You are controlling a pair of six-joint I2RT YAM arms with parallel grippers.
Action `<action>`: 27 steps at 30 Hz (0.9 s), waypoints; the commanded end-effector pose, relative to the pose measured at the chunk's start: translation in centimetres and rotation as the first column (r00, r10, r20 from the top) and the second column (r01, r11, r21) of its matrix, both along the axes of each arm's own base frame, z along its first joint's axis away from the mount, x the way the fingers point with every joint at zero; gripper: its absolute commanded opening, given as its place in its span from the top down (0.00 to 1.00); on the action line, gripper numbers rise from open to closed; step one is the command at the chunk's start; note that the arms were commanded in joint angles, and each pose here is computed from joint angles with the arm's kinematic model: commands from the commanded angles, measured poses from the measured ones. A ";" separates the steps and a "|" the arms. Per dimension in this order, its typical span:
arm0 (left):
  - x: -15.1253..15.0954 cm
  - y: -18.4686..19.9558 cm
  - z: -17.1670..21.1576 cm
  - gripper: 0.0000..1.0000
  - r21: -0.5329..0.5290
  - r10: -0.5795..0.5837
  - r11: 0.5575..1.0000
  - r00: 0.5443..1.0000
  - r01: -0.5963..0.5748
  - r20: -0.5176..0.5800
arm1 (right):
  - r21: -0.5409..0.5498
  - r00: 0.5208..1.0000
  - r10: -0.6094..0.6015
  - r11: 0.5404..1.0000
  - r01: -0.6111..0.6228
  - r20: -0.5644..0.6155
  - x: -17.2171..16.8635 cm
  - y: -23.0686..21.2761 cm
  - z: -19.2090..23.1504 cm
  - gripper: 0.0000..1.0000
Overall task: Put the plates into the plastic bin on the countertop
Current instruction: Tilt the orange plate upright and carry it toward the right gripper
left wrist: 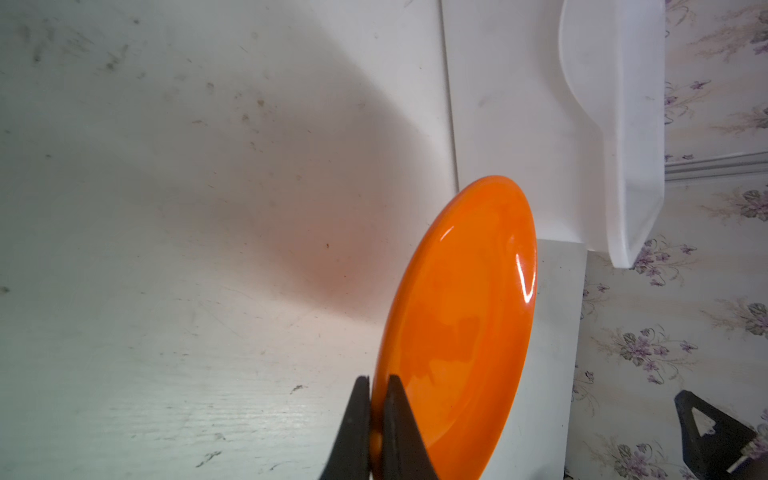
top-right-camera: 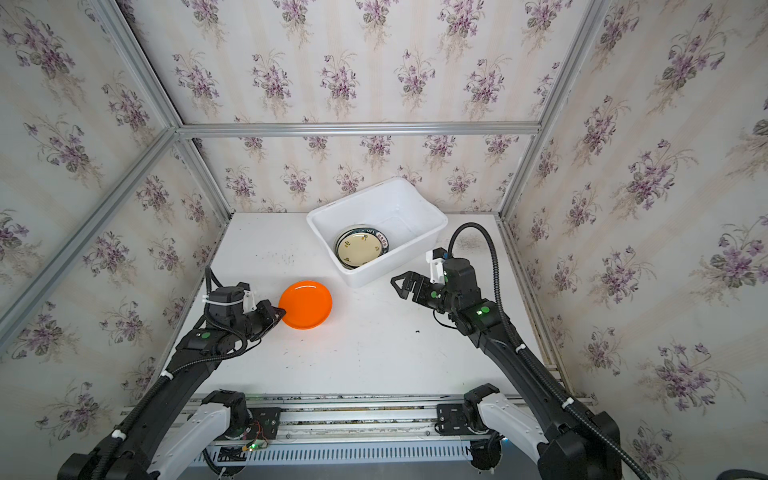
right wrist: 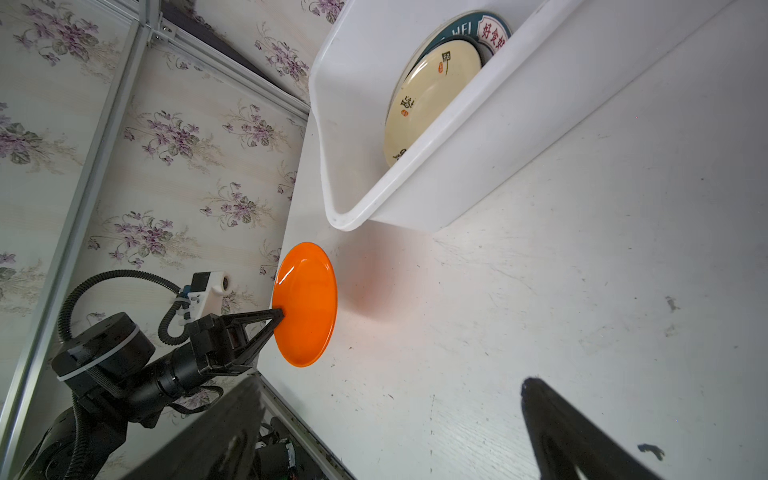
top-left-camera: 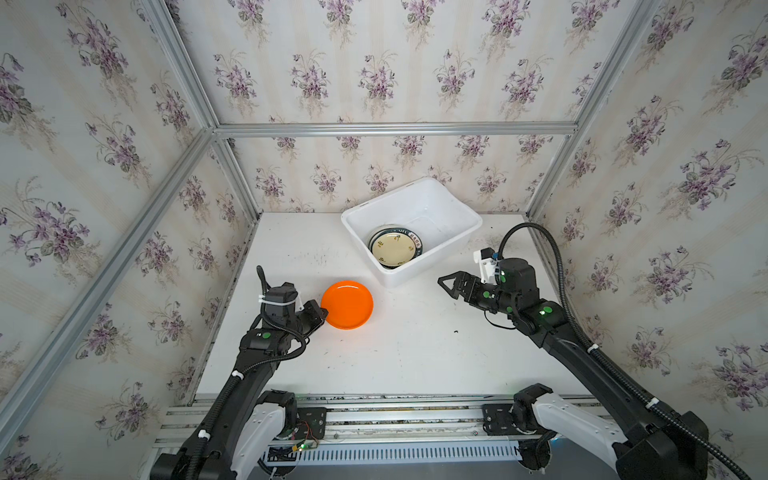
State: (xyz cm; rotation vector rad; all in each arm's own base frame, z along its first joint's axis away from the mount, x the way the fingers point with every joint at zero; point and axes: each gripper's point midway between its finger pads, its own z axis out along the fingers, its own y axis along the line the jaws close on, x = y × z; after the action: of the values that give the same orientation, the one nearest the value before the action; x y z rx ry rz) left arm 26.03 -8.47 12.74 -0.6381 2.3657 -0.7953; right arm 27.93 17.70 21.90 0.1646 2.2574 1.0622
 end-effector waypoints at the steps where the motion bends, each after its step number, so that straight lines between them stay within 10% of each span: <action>1: 0.4 -1.1 1.8 1.00 -0.021 0.006 1.000 0.999 -0.005 0.032 | 0.066 0.999 -0.016 0.998 0.013 0.038 0.5 0.4 1.4 0.01; 27: 4.5 -13.5 10.4 1.00 -0.021 -0.252 0.966 0.956 0.258 0.147 | 0.262 1.000 0.027 0.965 -0.022 -0.014 0.0 2.5 1.8 0.11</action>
State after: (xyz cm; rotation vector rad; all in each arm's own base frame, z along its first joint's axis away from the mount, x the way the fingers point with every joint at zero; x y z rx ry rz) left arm 29.77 -20.73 21.65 -0.3121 2.3780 -0.9230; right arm 27.76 19.92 22.02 0.2870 2.1970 1.3418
